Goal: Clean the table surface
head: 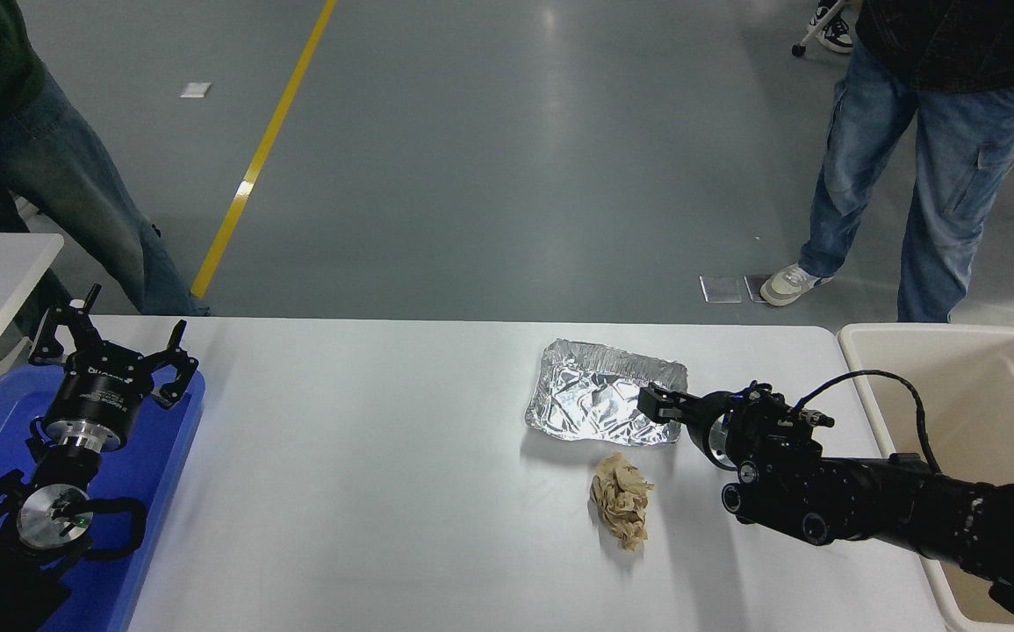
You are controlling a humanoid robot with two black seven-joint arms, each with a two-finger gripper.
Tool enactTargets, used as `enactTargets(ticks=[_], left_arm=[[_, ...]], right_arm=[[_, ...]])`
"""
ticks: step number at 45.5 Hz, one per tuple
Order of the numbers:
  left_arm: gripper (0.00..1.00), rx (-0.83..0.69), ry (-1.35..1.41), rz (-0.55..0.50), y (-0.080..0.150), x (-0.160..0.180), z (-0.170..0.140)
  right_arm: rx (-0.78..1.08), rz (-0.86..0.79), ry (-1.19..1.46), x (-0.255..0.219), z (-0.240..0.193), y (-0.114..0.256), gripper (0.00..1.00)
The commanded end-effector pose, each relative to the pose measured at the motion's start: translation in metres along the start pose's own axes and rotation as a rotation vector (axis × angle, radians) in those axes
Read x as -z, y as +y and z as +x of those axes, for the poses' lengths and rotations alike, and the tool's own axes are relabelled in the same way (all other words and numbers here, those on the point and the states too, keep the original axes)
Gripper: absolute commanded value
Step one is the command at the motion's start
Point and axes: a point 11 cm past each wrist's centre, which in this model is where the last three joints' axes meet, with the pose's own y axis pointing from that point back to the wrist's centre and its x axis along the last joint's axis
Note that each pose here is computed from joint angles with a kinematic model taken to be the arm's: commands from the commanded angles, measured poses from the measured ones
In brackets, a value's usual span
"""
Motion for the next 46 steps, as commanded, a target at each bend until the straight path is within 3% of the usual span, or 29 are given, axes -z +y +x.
enactTargets(ticks=[1, 12, 20, 34, 38, 46], left_arm=[[1.0, 0.0, 0.0, 0.0, 0.0, 0.0, 0.0], [1.0, 0.0, 0.0, 0.0, 0.0, 0.0, 0.0], [1.0, 0.0, 0.0, 0.0, 0.0, 0.0, 0.0], [1.0, -0.002, 0.0, 0.001, 0.001, 0.0, 0.001], [1.0, 0.0, 0.0, 0.0, 0.0, 0.0, 0.0], [1.0, 0.001, 0.001, 0.0, 0.0, 0.0, 0.0]], right_arm=[[-0.008, -0.005, 0.006, -0.004, -0.006, 0.001, 0.98], [-0.005, 0.008, 0.0, 0.003, -0.016, 0.001, 0.93], [0.001, 0.019, 0.009, 0.008, -0.02, 0.001, 0.55], [-0.003, 0.023, 0.044, 0.006, -0.019, 0.001, 0.42], [-0.002, 0.034, 0.041, 0.007, -0.019, 0.001, 0.29], [0.001, 0.046, 0.038, 0.009, -0.019, 0.001, 0.23]])
